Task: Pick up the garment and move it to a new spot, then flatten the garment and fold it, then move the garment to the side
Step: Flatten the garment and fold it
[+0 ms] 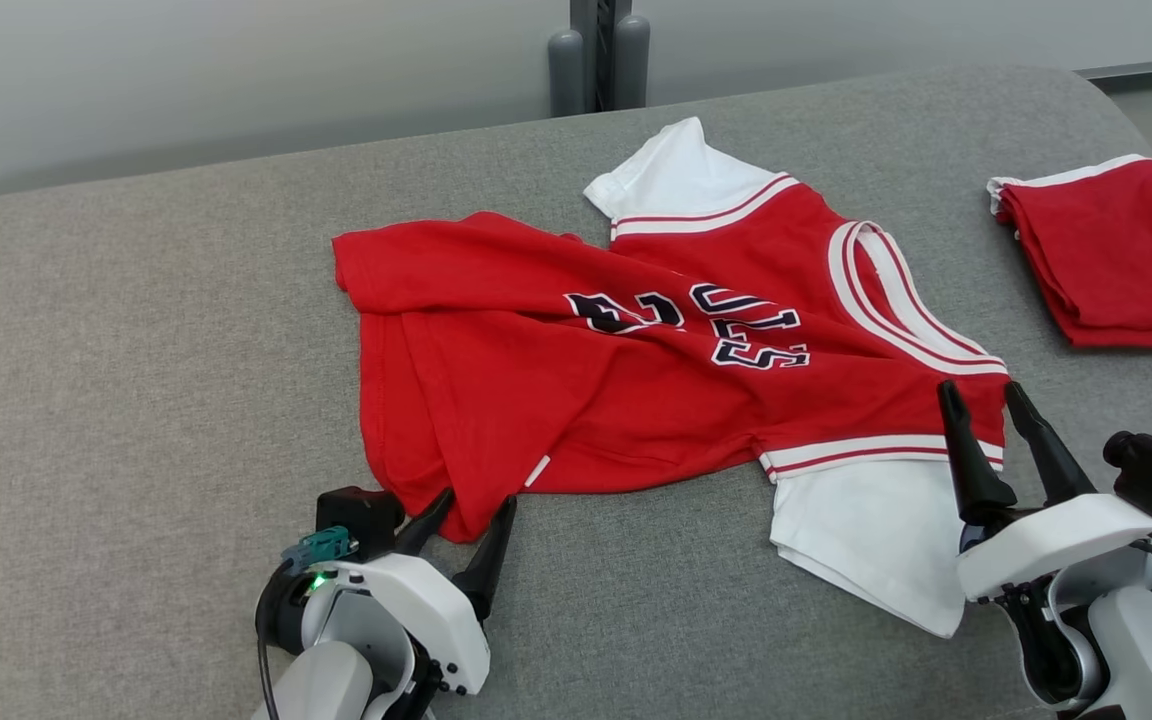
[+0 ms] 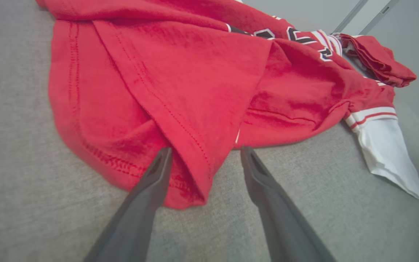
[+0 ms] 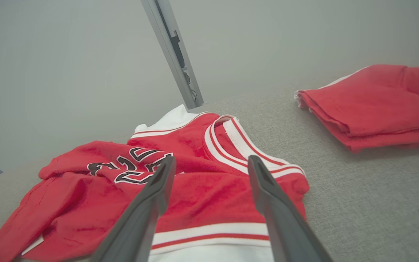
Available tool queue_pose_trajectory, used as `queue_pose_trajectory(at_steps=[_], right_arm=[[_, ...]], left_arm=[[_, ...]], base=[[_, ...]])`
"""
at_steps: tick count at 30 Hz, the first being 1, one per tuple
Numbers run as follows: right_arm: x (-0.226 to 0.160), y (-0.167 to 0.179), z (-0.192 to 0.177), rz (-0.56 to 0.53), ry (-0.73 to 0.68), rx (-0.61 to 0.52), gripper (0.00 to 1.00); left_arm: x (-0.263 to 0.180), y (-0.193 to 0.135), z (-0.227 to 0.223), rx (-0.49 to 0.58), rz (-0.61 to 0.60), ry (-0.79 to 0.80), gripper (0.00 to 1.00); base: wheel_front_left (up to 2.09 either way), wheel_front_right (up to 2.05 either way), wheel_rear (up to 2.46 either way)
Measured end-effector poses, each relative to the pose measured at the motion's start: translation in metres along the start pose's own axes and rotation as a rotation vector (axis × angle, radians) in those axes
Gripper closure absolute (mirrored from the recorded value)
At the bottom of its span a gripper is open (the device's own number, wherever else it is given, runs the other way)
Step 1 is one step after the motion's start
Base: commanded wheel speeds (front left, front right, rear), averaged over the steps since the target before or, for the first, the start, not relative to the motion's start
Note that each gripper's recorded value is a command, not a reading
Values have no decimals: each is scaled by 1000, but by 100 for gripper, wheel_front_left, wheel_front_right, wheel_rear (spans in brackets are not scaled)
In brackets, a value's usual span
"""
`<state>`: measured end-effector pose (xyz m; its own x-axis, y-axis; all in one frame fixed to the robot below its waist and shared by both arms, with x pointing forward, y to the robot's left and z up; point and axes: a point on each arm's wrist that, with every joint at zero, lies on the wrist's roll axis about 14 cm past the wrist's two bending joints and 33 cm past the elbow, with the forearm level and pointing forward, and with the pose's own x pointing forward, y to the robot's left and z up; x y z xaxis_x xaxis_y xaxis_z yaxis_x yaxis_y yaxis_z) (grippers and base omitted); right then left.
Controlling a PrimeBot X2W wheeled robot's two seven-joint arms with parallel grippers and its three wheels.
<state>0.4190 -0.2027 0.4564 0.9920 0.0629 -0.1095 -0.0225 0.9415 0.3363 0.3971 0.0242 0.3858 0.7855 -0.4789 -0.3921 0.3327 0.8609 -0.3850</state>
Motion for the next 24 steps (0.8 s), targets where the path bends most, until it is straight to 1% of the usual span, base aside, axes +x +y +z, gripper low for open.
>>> queue_pose_trajectory(at_steps=[1,2,3,4,5,11,13,14,19,24], right_arm=[[0,1,0,2,2,-2,0],[1,2,0,3,2,-4,0],[1,3,0,5,1,-6,0],[2,4,0,7,2,-8,0],[2,5,1,8,-1,-8,0],[2,8,2,13,-3,-9,0],[2,10,2,17,-4,-9,0],[1,12,2,20,-4,-7,0],[1,20,4,40,-7,-11,0],[1,31,4,70,-3,-20,0]], left_arm=[[0,0,-1,-7,-2,8,13],[-1,-1,-2,-9,-6,12,52],[-1,-1,-3,-15,-8,15,69],[-2,-1,-2,-20,-7,14,93],[-2,-1,-2,-23,-6,11,100],[-6,10,17,-25,16,-57,100],[-7,15,31,-21,24,-107,100],[-10,18,46,-19,30,-160,100],[-23,27,76,2,46,-251,100],[-41,33,89,30,53,-285,100]], base=[[0,0,0],[0,0,0],[0,0,0],[0,0,0],[0,0,0],[0,0,0],[0,0,0],[0,0,0],[0,0,0],[0,0,0]])
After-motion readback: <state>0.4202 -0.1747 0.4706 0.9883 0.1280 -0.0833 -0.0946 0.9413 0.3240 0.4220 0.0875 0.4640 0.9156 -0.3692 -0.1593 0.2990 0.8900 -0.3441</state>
